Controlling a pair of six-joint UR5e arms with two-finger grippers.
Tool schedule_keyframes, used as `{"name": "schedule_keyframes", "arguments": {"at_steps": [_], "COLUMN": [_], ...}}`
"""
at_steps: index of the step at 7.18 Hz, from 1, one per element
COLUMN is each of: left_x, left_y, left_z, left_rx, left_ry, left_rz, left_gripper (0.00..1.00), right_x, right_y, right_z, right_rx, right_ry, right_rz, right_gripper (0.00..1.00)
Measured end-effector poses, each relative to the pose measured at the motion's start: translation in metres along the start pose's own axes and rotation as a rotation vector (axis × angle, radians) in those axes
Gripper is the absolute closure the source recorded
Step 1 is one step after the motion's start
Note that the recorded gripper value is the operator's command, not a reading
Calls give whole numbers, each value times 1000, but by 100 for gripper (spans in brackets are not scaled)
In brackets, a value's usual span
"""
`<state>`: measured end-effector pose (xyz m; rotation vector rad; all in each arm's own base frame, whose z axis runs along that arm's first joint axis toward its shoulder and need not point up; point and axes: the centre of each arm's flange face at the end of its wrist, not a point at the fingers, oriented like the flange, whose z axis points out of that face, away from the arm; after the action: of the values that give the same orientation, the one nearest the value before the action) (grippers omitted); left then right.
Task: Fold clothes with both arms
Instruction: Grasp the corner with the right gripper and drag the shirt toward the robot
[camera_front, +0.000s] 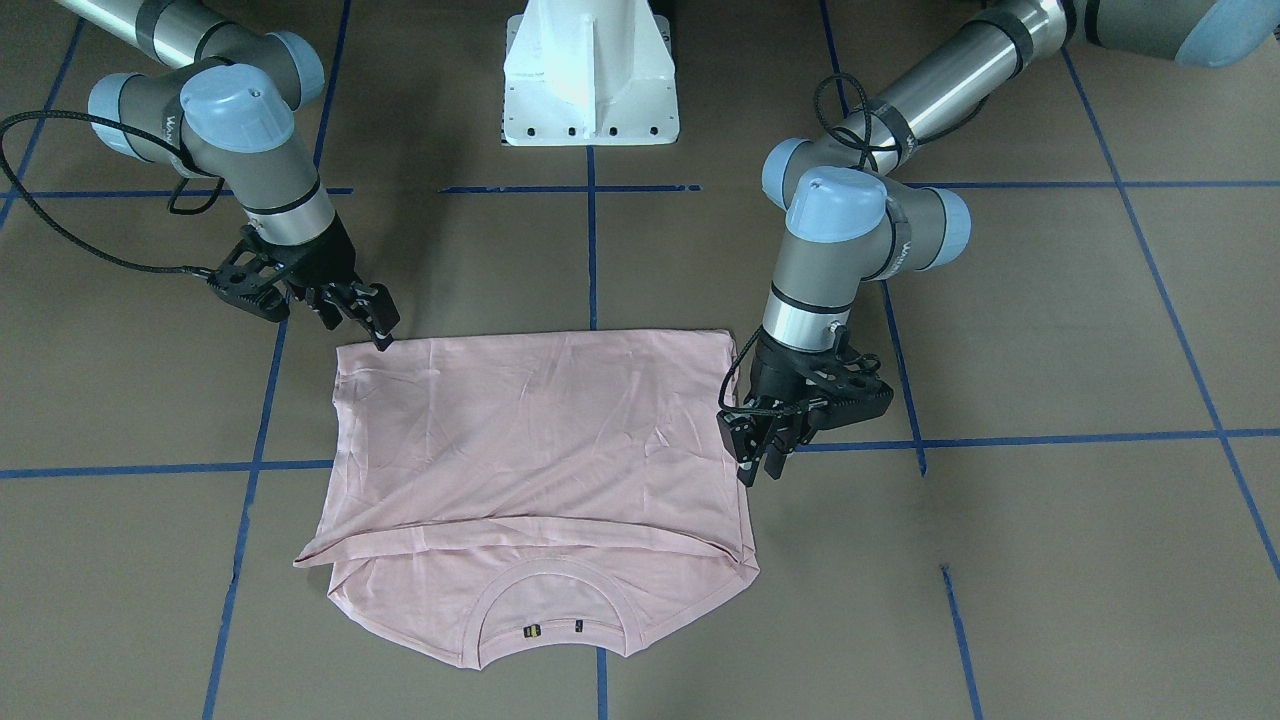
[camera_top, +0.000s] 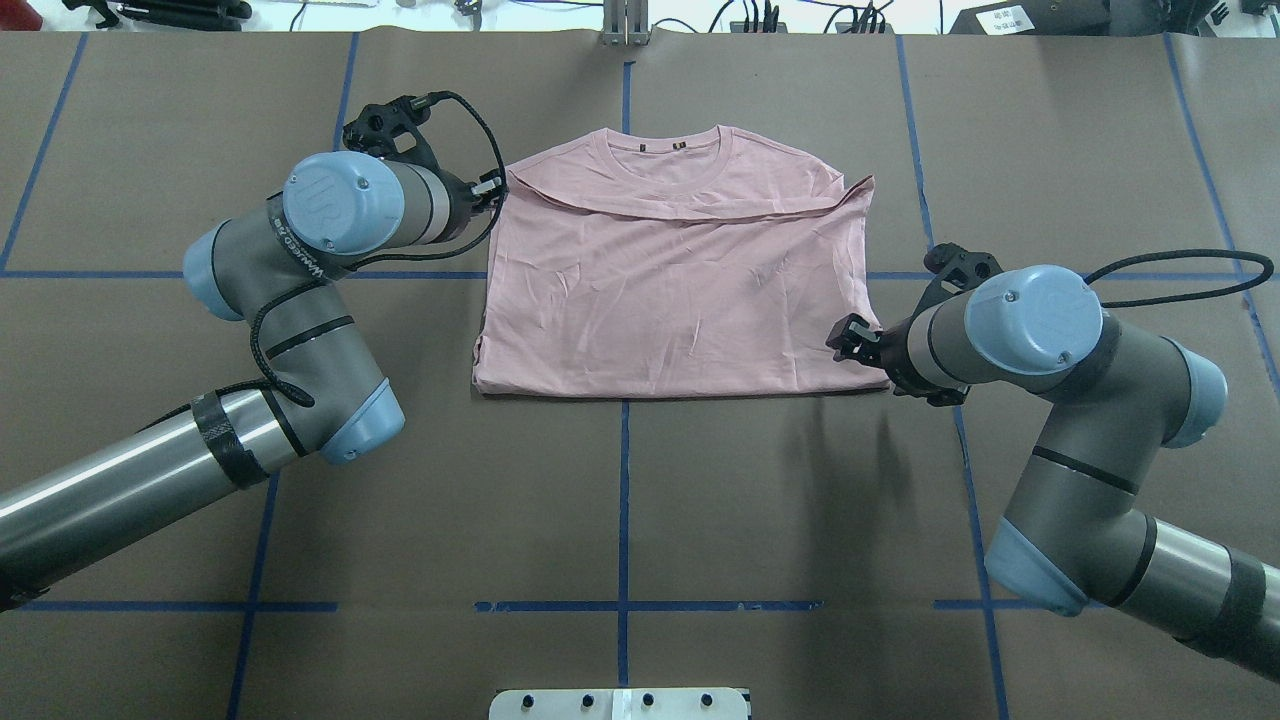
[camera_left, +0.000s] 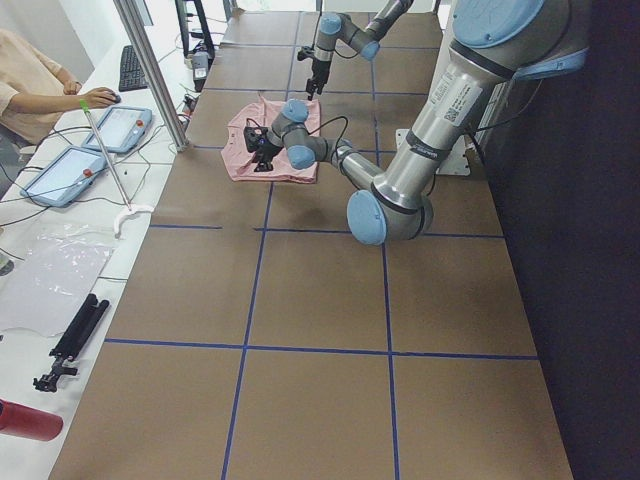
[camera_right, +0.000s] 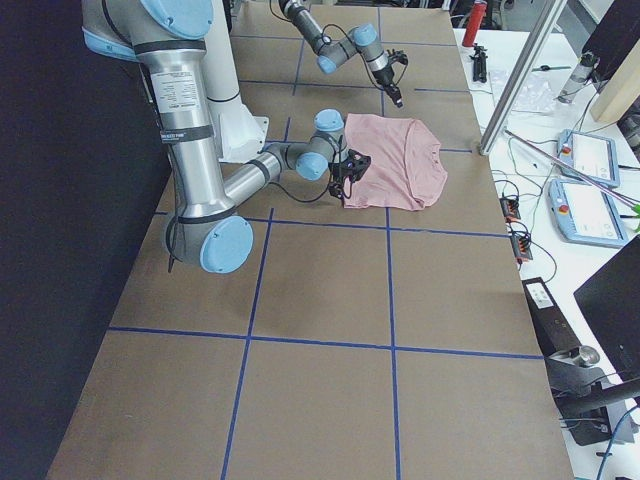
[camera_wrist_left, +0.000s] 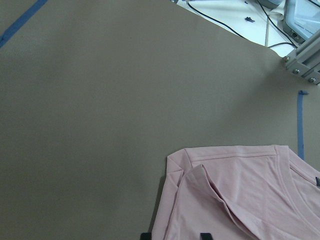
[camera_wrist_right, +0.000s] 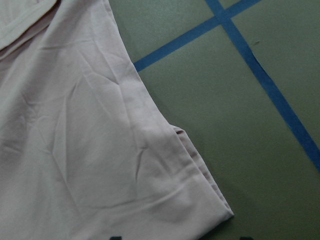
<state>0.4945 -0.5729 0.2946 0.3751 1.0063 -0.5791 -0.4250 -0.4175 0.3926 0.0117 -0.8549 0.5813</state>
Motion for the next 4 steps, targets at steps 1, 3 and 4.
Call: {"name": "schedule_keyframes", "arguments": {"at_steps": [1, 3, 4], "left_x": [1, 5, 7], "left_y": [0, 1, 1], "left_z": [-1, -8, -10], "left_rx": [0, -9, -13], "left_ry": [1, 11, 15], "left_rz": [0, -1, 0], "left_gripper": [57, 57, 57], "right_x": [5, 9, 11], "right_y": [2, 1, -1], "right_z": [8, 24, 29], "right_rx": [9, 17, 25], "right_ry": [16, 44, 53], "right_rz": [1, 3, 4], "right_gripper": [19, 51, 100]}}
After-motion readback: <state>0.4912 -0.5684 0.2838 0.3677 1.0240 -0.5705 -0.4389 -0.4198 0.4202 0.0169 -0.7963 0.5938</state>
